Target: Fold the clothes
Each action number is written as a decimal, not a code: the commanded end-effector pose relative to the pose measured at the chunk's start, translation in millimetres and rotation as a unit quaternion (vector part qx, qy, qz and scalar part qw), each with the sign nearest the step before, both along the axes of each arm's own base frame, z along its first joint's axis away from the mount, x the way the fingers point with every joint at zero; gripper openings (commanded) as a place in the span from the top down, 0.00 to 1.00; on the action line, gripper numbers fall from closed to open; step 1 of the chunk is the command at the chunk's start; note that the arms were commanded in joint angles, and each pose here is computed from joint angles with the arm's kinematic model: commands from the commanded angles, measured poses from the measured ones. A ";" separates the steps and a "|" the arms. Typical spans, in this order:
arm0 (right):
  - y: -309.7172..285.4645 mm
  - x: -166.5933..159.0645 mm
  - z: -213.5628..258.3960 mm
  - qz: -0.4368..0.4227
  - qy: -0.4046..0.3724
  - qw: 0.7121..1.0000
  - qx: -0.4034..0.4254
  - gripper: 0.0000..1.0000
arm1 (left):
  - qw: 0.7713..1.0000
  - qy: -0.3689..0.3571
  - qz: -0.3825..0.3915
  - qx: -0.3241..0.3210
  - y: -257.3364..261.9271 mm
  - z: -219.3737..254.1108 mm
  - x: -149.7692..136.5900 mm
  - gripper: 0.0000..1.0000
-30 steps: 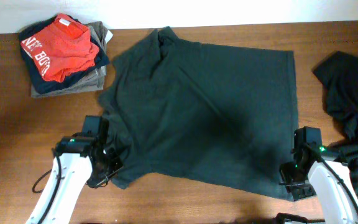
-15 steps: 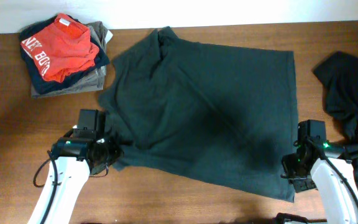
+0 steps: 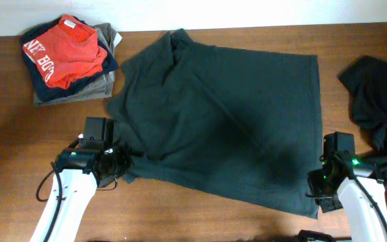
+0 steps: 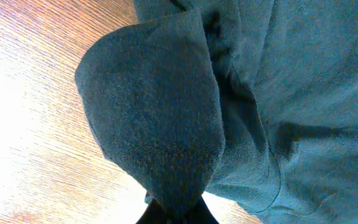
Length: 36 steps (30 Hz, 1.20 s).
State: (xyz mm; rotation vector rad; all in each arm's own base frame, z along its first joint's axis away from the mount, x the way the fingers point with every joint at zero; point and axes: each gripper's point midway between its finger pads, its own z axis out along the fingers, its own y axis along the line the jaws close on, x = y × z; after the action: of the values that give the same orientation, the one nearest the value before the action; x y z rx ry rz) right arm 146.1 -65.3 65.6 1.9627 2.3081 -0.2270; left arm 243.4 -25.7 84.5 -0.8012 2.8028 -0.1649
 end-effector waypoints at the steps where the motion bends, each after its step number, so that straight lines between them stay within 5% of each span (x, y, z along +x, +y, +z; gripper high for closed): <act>1: -8.5 4.0 6.2 -0.004 -0.009 1.000 -0.022 0.64 | 1.000 -0.011 -0.005 0.008 1.9 7.8 2.7 0.99; 10: -0.4 -16.4 -0.8 -0.013 0.047 0.999 0.000 0.59 | 1.000 0.005 -0.005 0.009 2.7 5.9 -4.9 0.99; 14: 12.3 -1.6 -7.9 0.119 0.035 0.992 0.030 0.59 | 1.000 0.003 -0.005 0.009 2.5 6.1 -4.0 0.99; 17: 35.1 10.6 -14.4 0.246 0.017 0.967 0.067 0.56 | 1.000 0.001 -0.005 0.008 2.4 6.3 -3.3 0.99; 20: 62.5 8.3 -18.9 0.346 0.022 0.933 0.098 0.43 | 1.000 0.003 -0.005 0.009 2.5 6.1 -4.1 0.99; 31: 136.8 -20.7 -25.2 0.499 0.061 0.847 0.171 0.24 | 1.000 0.010 -0.005 0.009 2.8 5.3 -7.3 0.99; 36: 153.7 -37.2 -32.7 0.557 0.103 0.807 0.170 0.23 | 1.000 0.010 -0.005 0.009 2.8 5.3 -7.4 0.99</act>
State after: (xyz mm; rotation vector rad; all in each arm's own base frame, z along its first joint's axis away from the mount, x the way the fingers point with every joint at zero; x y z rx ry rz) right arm 123.4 78.1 38.8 0.4616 3.2597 0.1236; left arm 231.2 -24.7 81.8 -0.8156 2.8498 -0.1406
